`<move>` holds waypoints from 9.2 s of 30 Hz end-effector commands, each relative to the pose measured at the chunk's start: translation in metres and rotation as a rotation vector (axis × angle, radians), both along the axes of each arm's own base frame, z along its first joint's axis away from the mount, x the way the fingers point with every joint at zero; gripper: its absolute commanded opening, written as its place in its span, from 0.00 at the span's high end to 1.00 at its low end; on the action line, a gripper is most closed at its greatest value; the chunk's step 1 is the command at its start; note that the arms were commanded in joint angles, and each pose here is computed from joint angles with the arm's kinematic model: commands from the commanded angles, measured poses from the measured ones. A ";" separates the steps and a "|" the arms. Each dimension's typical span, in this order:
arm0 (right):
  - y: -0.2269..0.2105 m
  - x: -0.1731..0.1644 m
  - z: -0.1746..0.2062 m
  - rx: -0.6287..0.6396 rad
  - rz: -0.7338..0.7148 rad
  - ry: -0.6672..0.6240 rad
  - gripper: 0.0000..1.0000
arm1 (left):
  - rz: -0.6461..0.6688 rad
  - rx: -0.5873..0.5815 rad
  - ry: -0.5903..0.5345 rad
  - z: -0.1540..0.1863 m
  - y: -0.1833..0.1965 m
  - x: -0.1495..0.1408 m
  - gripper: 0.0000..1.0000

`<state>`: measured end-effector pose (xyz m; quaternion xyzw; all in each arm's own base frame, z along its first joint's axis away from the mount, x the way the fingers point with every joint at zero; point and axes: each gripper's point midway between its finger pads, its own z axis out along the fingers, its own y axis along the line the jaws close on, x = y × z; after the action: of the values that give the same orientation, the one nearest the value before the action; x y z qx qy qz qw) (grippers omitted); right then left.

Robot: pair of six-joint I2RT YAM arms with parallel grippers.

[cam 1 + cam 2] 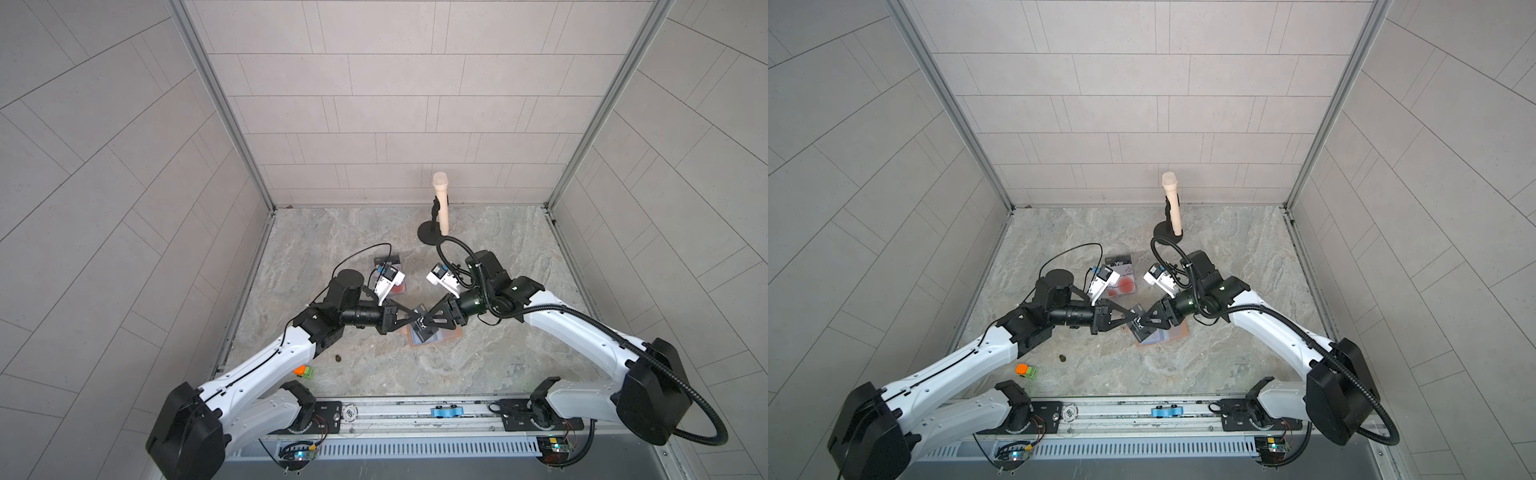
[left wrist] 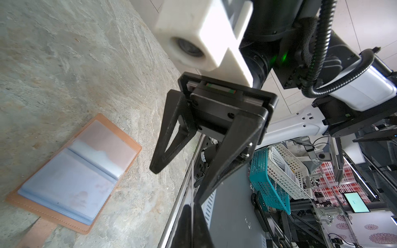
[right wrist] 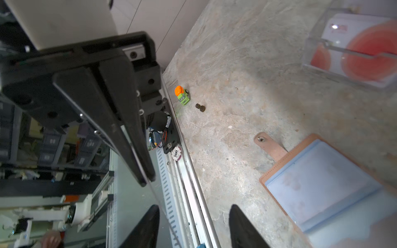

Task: Take the credit cards out of the card holder
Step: Pass the credit card, then place the credit card in the storage box.

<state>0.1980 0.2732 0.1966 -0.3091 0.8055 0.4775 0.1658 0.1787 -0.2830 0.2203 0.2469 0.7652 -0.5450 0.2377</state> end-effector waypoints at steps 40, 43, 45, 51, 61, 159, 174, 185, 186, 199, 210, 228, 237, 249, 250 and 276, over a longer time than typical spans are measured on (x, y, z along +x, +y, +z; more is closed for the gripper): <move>0.016 0.076 0.109 0.616 -0.480 -0.015 0.65 | 0.546 -0.501 -0.123 0.079 0.025 0.093 1.00; 0.017 0.076 0.110 0.633 -0.476 -0.009 0.71 | 0.545 -0.514 -0.120 0.080 0.026 0.093 1.00; 0.017 0.076 0.113 0.648 -0.471 -0.010 0.74 | 0.545 -0.517 -0.119 0.080 0.026 0.093 1.00; 0.017 0.074 0.119 0.675 -0.460 -0.024 0.77 | 0.541 -0.520 -0.111 0.079 0.025 0.093 1.00; 0.016 0.074 0.125 0.708 -0.452 -0.038 0.90 | 0.515 -0.537 -0.081 0.079 0.020 0.093 1.00; -0.016 0.055 0.015 -0.203 -0.181 -0.275 0.32 | 0.008 0.449 -0.257 0.012 0.062 0.065 1.00; -0.079 0.107 -0.061 -0.642 -0.493 -0.265 0.30 | -0.091 0.842 -0.567 -0.026 0.083 0.153 1.00; -0.111 0.093 -0.069 -0.716 -0.580 -0.285 0.30 | -0.245 0.889 -0.680 -0.041 0.097 0.207 1.00; -0.113 0.092 -0.069 -0.719 -0.585 -0.289 0.29 | -0.235 0.896 -0.679 -0.044 0.099 0.214 1.00; -0.127 0.088 -0.070 -0.731 -0.638 -0.278 0.29 | -0.325 0.813 -0.715 -0.058 0.082 0.237 1.00; -0.134 0.081 -0.059 -0.696 -0.661 -0.319 0.28 | -0.365 0.810 -0.695 -0.072 0.079 0.243 1.00; -0.133 0.081 -0.056 -0.679 -0.660 -0.325 0.28 | -0.371 0.828 -0.641 -0.102 0.080 0.249 1.00; -0.133 0.081 -0.054 -0.673 -0.666 -0.329 0.28 | -0.393 0.847 -0.616 -0.114 0.084 0.246 1.00; -0.134 0.081 -0.054 -0.674 -0.669 -0.331 0.28 | -0.380 0.853 -0.582 -0.123 0.089 0.246 0.96; -0.134 0.081 -0.054 -0.675 -0.670 -0.331 0.28 | -0.379 0.851 -0.582 -0.123 0.088 0.246 0.95; -0.133 0.081 -0.046 -0.648 -0.678 -0.341 0.28 | -0.215 0.908 -0.650 -0.087 0.096 0.263 0.52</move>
<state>0.2781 0.1412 0.1437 -0.1454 0.9324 0.0609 0.3251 0.4350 -0.1911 0.1031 0.5729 0.7781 -0.0988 0.2378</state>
